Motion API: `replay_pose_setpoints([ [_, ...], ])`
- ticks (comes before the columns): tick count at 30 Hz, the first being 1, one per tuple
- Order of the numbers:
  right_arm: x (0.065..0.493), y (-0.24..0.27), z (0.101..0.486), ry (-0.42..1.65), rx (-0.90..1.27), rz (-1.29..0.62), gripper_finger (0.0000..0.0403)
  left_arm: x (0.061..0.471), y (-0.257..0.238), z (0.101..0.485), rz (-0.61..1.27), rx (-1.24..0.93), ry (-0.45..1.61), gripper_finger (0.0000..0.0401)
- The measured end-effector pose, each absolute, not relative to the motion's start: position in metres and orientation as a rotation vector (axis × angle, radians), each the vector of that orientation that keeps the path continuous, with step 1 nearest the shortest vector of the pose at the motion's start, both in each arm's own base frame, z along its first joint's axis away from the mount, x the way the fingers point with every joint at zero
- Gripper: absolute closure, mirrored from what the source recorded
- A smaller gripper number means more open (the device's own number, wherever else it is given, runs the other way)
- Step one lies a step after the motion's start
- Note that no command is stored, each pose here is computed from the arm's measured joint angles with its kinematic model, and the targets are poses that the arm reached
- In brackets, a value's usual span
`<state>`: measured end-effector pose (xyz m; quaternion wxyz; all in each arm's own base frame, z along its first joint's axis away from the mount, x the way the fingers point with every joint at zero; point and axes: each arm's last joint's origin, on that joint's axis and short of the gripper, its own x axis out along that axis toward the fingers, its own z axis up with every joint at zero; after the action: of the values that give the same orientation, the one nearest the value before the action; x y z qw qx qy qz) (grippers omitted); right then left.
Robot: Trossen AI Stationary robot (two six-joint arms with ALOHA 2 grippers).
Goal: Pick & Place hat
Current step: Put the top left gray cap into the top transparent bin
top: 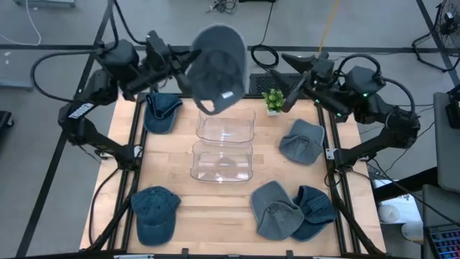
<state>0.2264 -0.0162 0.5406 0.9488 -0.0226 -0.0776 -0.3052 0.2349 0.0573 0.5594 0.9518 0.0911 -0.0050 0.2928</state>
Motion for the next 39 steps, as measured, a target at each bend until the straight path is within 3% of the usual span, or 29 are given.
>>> replay_pose_setpoints([
  [14, 0.239, -0.018, 0.537, -0.196, 0.077, -0.53, 0.0149, 0.287, 0.028, 0.547, 0.632, 0.263, -0.017, 0.0394],
  [30, 0.236, -0.01, 0.539, -0.213, 0.124, -0.363, 0.0149, 0.29, 0.024, 0.546, 0.904, 0.269, 0.009, 0.0394],
  [39, 0.237, -0.014, 0.537, -0.181, 0.064, -0.51, 0.0149, 0.296, 0.015, 0.545, 0.831, 0.265, -0.012, 0.0394],
])
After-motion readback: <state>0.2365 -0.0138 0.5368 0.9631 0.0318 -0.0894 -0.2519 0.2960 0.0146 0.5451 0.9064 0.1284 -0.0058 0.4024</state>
